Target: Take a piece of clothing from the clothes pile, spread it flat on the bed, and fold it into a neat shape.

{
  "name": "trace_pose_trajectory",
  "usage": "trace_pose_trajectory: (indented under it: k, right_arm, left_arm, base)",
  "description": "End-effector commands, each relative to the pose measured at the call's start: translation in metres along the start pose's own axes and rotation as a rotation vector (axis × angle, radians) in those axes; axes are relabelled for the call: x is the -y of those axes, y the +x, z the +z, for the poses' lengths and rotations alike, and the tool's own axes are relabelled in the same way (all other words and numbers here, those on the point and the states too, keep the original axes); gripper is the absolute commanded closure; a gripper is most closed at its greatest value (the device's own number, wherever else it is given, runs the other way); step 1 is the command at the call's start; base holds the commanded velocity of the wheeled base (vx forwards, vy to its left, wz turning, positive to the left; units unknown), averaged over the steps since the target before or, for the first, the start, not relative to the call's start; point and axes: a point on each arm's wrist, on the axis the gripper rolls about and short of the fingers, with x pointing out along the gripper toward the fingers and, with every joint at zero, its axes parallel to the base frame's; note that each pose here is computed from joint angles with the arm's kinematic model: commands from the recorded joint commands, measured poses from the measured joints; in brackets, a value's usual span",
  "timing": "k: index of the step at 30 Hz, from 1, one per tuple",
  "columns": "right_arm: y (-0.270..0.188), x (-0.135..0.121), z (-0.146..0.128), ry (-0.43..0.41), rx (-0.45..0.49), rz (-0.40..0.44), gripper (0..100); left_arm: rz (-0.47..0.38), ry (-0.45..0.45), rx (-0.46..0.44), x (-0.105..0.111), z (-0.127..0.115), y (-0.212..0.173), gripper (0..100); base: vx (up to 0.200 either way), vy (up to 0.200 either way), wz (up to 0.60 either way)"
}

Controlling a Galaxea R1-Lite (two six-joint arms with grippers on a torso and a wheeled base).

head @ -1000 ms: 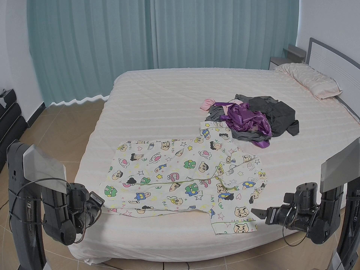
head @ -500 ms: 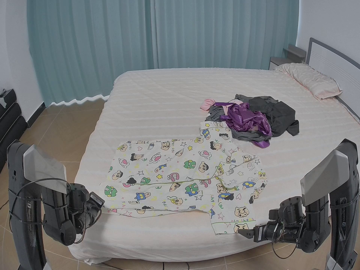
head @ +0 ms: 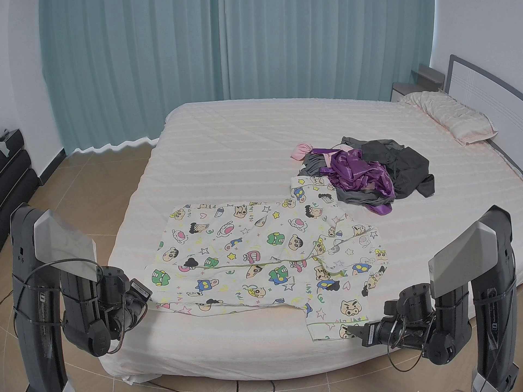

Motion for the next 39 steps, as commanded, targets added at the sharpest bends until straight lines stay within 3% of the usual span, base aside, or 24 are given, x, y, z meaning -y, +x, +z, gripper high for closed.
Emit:
trace_pose_trajectory:
  k: [1, 9, 17, 23, 33, 39]
  right_arm:
    - [-0.004, -0.001, 0.000, 0.002, 0.006, 0.005, 100]
    - [-0.035, 0.000, 0.001, 0.014, -0.004, -0.008, 100]
    - [-0.058, -0.004, 0.006, 0.013, 0.004, 0.000, 100]
    - [-0.075, -0.008, 0.008, 0.011, -0.043, -0.010, 100]
    - [-0.100, -0.015, 0.006, -0.006, -0.099, -0.017, 100]
    - [-0.111, -0.016, 0.003, -0.009, -0.132, -0.030, 100]
  left_arm:
    - [-0.012, -0.002, 0.008, 0.001, 0.000, 0.000, 100]
    - [0.004, 0.008, 0.019, 0.000, -0.001, 0.000, 100]
    - [0.005, 0.047, 0.014, 0.007, -0.006, -0.032, 100]
    - [0.021, 0.071, 0.028, 0.008, -0.011, -0.038, 100]
    - [0.085, 0.250, -0.024, -0.004, -0.018, -0.058, 100]
    - [0.101, 0.297, -0.033, -0.006, -0.022, -0.065, 100]
  base:
    - [0.000, 0.000, 0.00]
    - [0.000, 0.000, 0.00]
    - [0.000, 0.000, 0.00]
    - [0.000, 0.000, 0.00]
    - [0.000, 0.000, 0.00]
    - [0.000, 0.000, 0.00]
